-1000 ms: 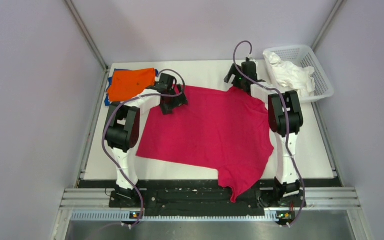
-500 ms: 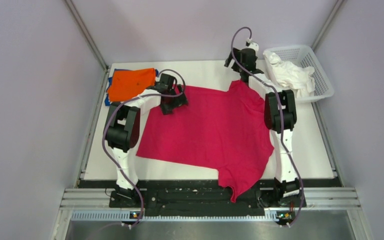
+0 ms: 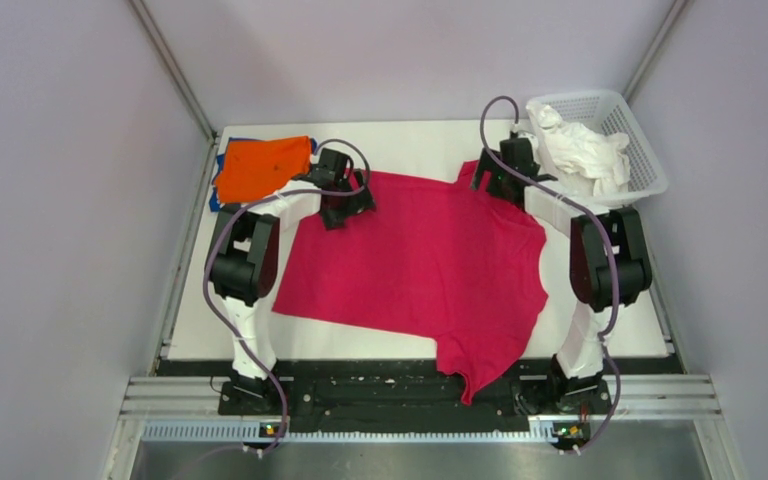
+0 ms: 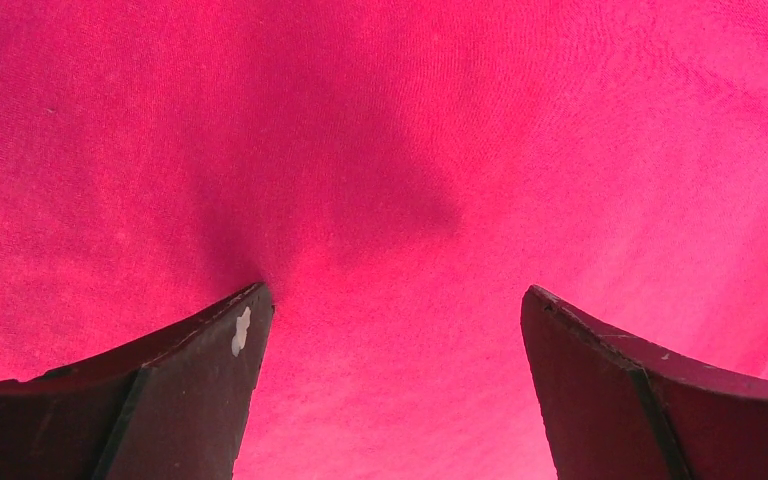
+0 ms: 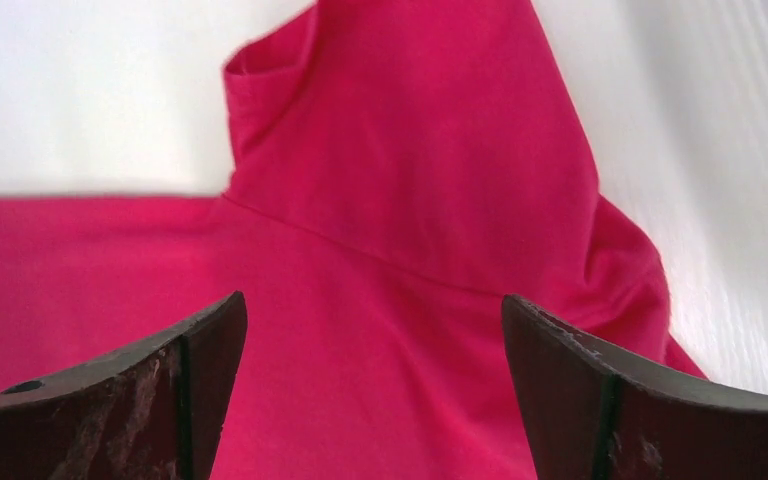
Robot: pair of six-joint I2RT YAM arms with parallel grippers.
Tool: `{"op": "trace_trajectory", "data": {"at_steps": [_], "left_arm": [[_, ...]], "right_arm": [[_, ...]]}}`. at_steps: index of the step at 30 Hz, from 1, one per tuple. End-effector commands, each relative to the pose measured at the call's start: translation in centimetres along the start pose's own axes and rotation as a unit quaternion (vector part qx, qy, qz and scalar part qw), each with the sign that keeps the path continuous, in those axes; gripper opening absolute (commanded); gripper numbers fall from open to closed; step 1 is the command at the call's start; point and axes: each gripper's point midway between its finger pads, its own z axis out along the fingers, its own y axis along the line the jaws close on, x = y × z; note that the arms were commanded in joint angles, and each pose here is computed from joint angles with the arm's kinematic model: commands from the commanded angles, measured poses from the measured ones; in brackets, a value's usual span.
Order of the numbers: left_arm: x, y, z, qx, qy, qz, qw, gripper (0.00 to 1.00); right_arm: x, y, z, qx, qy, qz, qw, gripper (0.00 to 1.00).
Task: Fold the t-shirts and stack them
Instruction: Flatten out the tshirt
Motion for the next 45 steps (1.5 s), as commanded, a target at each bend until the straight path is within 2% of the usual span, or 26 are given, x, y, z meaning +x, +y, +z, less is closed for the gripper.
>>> {"op": "trace_trajectory", "data": {"at_steps": [1, 8, 18, 25, 30, 34, 38, 40, 42, 44, 45], "left_arm": [[0.4, 1.2, -0.5, -0.02, 0.002, 0.004, 1.0, 0.99], [-0.2, 1.1, 0.4, -0.023, 0.0, -0.013, 1.0, 0.99], [-1.3, 0.7, 1.4, -0.029, -0.003, -0.035, 0.999, 0.99], [-2.5, 0.1, 2.5, -0.026, -0.011, -0.051, 0.998, 0.99], [-3.9, -0.6, 2.9, -0.022, -0.019, -0.053, 0.998, 0.99], [-4.8, -2.1, 0.8, 0.004, -0.03, -0.049, 0.998, 0.99], [-4.6, -2.8, -3.8, 0.022, -0.059, -0.037, 0.997, 0.99], [-3.7, -1.8, -6.2, 0.012, -0.075, -0.033, 0.997, 0.99], [-2.2, -0.1, -8.2, -0.003, -0.081, -0.032, 0.996, 0.99], [-0.2, 2.9, -10.0, -0.044, -0.084, -0.045, 0.994, 0.99], [0.9, 4.3, -10.9, -0.061, -0.084, -0.049, 0.993, 0.99]], "right_arm": [[1.4, -1.3, -0.7, 0.03, 0.013, -0.001, 0.999, 0.96], [2.7, -2.5, 2.8, 0.068, 0.046, -0.018, 0.996, 0.96], [3.2, -3.9, 8.2, 0.058, 0.095, -0.02, 0.994, 0.97], [0.6, -2.8, 11.9, 0.034, 0.095, -0.019, 0.995, 0.97], [-3.2, -2.5, 13.0, 0.044, 0.068, -0.039, 0.996, 0.97], [-6.4, -1.6, 11.0, 0.038, 0.042, -0.051, 0.997, 0.98], [-9.0, -0.5, 6.5, 0.029, 0.008, -0.066, 0.997, 0.99], [-11.0, 0.4, 2.4, 0.024, -0.029, -0.071, 0.997, 0.99], [-11.0, 0.5, -0.4, 0.018, -0.05, -0.075, 0.996, 0.99], [-10.3, 0.2, -3.0, 0.011, -0.064, -0.067, 0.996, 0.99], [-8.6, -0.7, -4.0, 0.015, -0.055, -0.061, 0.996, 0.99]]}}
